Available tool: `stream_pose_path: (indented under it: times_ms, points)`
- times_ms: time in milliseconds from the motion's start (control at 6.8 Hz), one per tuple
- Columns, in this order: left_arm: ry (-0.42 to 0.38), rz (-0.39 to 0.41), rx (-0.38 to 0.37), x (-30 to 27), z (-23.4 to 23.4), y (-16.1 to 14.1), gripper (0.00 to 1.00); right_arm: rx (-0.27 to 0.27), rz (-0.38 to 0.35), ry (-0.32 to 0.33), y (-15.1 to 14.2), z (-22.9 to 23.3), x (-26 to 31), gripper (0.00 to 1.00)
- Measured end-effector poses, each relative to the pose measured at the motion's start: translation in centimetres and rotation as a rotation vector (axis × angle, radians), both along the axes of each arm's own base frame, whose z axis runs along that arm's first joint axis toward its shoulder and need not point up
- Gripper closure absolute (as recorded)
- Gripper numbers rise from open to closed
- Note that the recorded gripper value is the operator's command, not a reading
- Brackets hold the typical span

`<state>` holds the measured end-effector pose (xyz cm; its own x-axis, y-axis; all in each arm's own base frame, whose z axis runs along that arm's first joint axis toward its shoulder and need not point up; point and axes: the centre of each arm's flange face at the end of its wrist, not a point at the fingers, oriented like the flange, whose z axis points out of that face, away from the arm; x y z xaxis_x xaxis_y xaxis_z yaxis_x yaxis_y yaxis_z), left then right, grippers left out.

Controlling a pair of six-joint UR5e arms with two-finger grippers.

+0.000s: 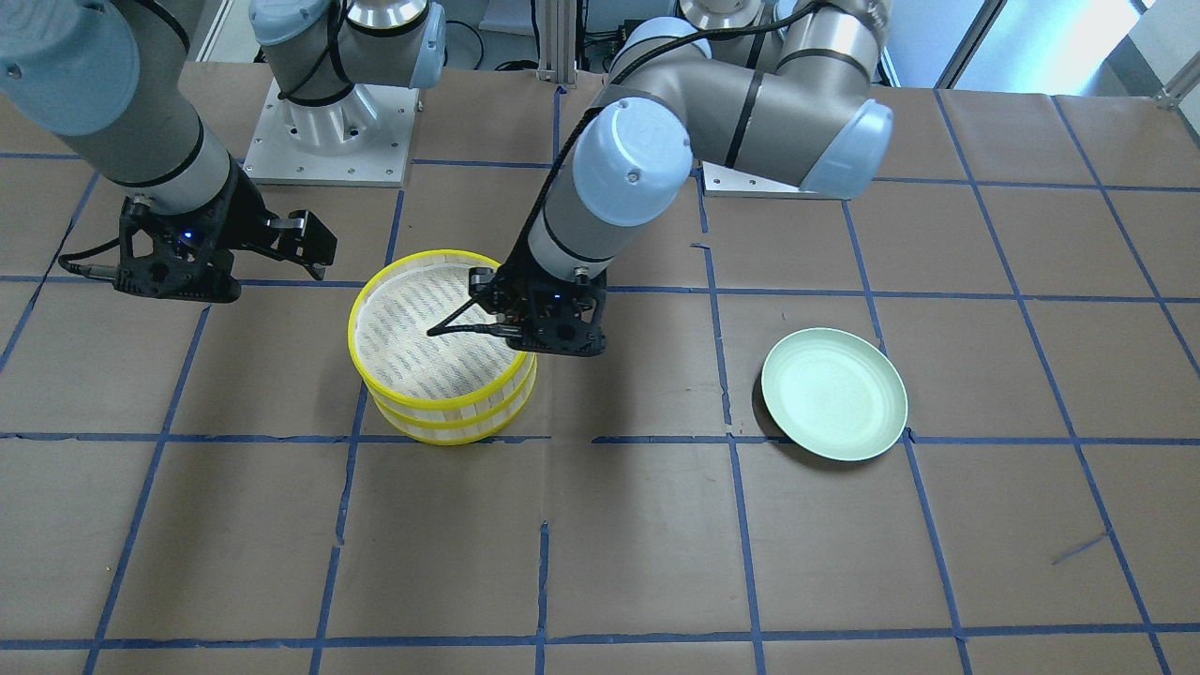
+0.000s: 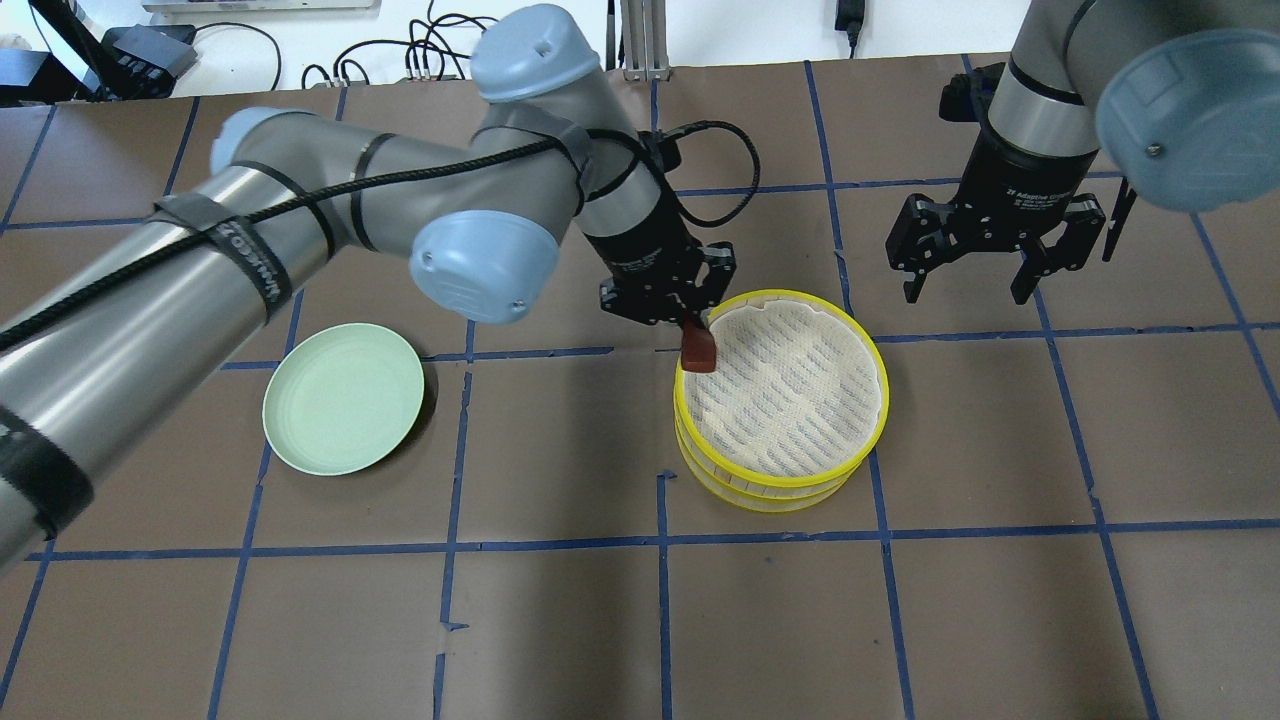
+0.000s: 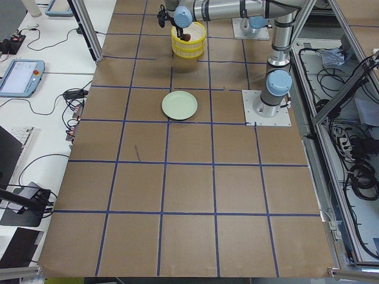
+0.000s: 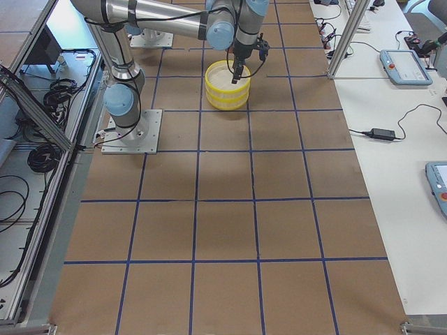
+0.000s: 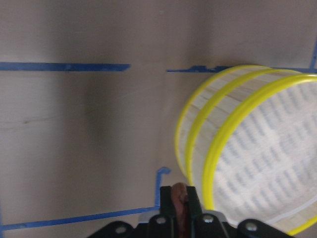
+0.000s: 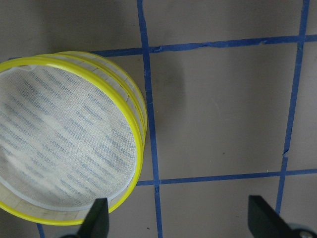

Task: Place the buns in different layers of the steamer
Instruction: 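Carry the red bun over the top tier and release it with left gripper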

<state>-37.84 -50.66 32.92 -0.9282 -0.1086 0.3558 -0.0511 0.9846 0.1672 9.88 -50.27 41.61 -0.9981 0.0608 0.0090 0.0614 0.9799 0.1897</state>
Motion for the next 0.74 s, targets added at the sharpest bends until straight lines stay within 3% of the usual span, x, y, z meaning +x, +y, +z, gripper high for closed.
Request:
stream_pose_path:
  times_ms: [147, 441, 735]
  points:
    - [0.016, 0.009, 0.002, -1.8, -1.2, 0.5, 0.00, -0.002, -0.001, -0.001, 0.1, 0.5, 0.0, 0.00]
    - [-0.086, 0.010, 0.006, -1.6, -2.1, 1.0, 0.00, -0.003, -0.003, -0.001, 0.1, 0.8, 0.0, 0.00]
    - [-0.228, -0.009, -0.053, 1.3, 0.6, 0.9, 0.00, -0.025, -0.003, 0.004, 0.5, 1.7, 0.3, 0.00]
